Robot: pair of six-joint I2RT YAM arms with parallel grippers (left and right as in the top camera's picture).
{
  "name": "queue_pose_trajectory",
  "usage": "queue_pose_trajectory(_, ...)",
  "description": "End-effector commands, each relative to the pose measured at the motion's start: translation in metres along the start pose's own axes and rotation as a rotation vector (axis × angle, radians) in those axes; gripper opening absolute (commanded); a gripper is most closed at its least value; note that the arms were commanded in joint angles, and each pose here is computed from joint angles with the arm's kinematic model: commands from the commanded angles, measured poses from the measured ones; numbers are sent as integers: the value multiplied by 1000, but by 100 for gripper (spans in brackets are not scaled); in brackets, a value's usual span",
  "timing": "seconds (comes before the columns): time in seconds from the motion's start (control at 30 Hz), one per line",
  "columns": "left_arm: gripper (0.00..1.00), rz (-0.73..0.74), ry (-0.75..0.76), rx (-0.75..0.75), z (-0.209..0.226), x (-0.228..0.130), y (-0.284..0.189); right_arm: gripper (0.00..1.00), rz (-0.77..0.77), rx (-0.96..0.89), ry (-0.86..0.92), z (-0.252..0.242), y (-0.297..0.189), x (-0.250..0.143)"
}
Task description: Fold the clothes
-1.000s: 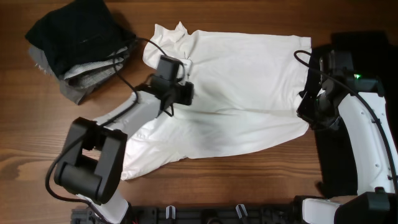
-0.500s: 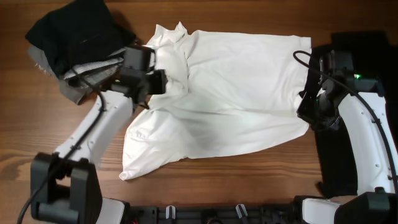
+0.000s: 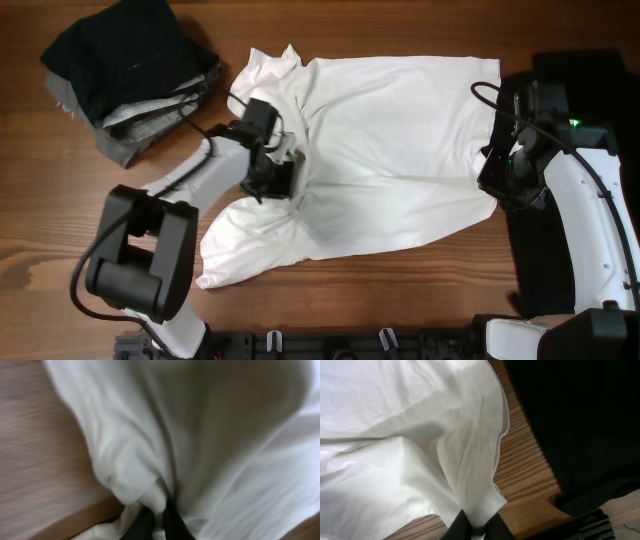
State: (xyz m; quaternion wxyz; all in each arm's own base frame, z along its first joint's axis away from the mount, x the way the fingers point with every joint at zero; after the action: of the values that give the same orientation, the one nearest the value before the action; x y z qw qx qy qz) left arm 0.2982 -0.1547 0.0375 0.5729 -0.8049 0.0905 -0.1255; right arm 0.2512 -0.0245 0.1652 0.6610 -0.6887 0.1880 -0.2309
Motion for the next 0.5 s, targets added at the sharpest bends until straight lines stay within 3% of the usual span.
queue_pose_trajectory(0.0, 16, 52, -1, 39, -18, -12, 12, 9, -20, 22, -9, 3, -7, 3)
queue_pose_trajectory(0.07, 22, 53, -26, 113, -10, -14, 12, 9, -20, 21, -9, 3, -7, 3)
queue_pose_trajectory(0.23, 39, -7, -104, 125, 9, 4, -27, 10, -22, 23, -9, 3, -7, 3)
queue_pose_trajectory(0.3, 58, -109, -152, 124, 25, 22, -54, 10, -24, 23, -10, 4, -7, 4)
queue_pose_trajectory(0.37, 65, -175, -190, 124, 42, 32, -65, 11, -24, 23, -9, 4, -7, 4)
queue_pose_trajectory(0.47, 67, -192, -155, 37, 41, 39, -55, 11, -30, 27, -9, 4, -7, 5)
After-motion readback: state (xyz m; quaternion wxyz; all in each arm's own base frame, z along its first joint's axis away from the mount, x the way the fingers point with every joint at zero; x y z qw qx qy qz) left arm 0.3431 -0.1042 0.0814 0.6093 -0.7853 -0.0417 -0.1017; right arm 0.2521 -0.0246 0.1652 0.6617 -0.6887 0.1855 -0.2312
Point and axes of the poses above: each gripper's point midway between its finger pads, its own y axis out along the fingers, its own z axis along the line the jaws close on, x = y × z, the point moved 3 cm from there along -y, back along the fingers, and after that the axes turned 6 degrees about y, right-handed, at the moved point
